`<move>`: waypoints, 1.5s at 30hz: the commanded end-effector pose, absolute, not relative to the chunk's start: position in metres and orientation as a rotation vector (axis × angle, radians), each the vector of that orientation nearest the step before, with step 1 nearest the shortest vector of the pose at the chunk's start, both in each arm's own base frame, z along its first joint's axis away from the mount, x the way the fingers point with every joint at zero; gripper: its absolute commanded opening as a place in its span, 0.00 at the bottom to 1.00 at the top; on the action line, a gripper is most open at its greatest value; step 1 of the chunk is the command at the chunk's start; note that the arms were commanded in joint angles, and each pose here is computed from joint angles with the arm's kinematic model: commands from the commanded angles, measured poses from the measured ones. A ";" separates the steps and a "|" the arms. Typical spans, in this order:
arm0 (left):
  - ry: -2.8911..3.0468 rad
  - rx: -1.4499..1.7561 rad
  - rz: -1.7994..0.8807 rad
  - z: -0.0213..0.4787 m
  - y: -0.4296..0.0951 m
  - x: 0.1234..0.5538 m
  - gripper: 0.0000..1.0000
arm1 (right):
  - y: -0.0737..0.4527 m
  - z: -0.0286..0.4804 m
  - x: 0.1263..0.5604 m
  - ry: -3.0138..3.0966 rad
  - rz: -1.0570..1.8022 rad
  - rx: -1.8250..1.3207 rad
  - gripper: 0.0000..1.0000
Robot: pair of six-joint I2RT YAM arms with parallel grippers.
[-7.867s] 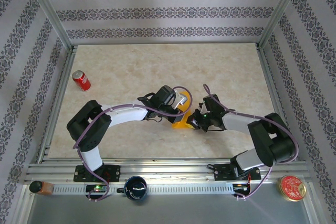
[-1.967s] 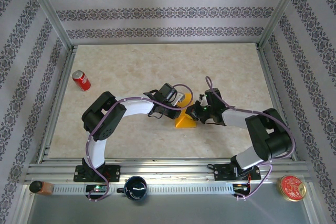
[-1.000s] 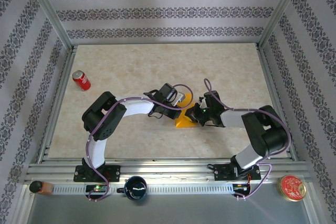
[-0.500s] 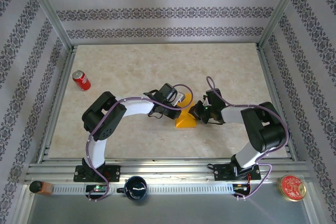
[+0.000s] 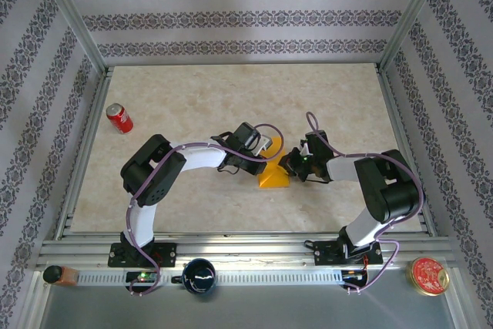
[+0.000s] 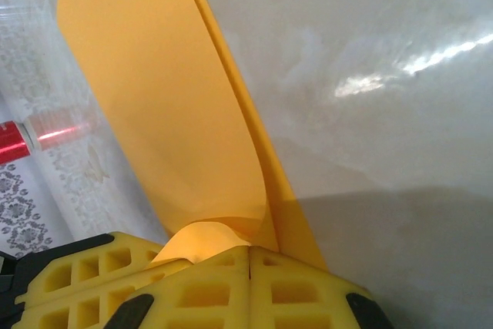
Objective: Fold a paper plane with a square sheet of paper (pick it up from the middle)
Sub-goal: Fold the triangle a second time at the center of the table.
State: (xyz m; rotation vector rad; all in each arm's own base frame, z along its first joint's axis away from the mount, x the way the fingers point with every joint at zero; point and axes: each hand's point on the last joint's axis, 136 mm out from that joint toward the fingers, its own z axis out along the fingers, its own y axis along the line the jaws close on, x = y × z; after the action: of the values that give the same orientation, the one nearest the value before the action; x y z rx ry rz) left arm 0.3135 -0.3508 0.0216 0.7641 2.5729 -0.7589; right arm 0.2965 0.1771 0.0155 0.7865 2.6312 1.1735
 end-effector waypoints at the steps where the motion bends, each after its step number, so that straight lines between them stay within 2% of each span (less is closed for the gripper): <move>1: 2.696 0.757 -0.695 -0.006 -0.331 0.301 0.05 | 0.163 0.023 0.305 2.609 1.053 0.753 0.08; 6: 2.698 0.758 -0.691 -0.007 -0.330 0.300 0.05 | 0.186 0.040 0.304 2.617 1.157 0.601 0.08; 12: 2.696 0.754 -0.697 -0.006 -0.331 0.301 0.05 | 0.202 0.022 0.298 2.694 1.162 0.577 0.08; 17: 2.704 0.761 -0.687 -0.008 -0.330 0.300 0.05 | 0.182 0.001 0.303 2.711 1.057 0.695 0.07; 33: 2.705 0.760 -0.679 -0.009 -0.328 0.299 0.05 | 0.139 -0.001 0.316 2.644 0.944 0.849 0.07; 45: 2.701 0.752 -0.685 -0.008 -0.329 0.299 0.05 | 0.155 0.054 0.325 2.528 1.119 0.660 0.08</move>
State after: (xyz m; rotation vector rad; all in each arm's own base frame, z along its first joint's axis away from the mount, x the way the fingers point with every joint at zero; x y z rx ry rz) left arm 0.3135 -0.3507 0.0213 0.7645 2.5735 -0.7580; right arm 0.3303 0.1470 0.0435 0.7408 2.5304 1.0799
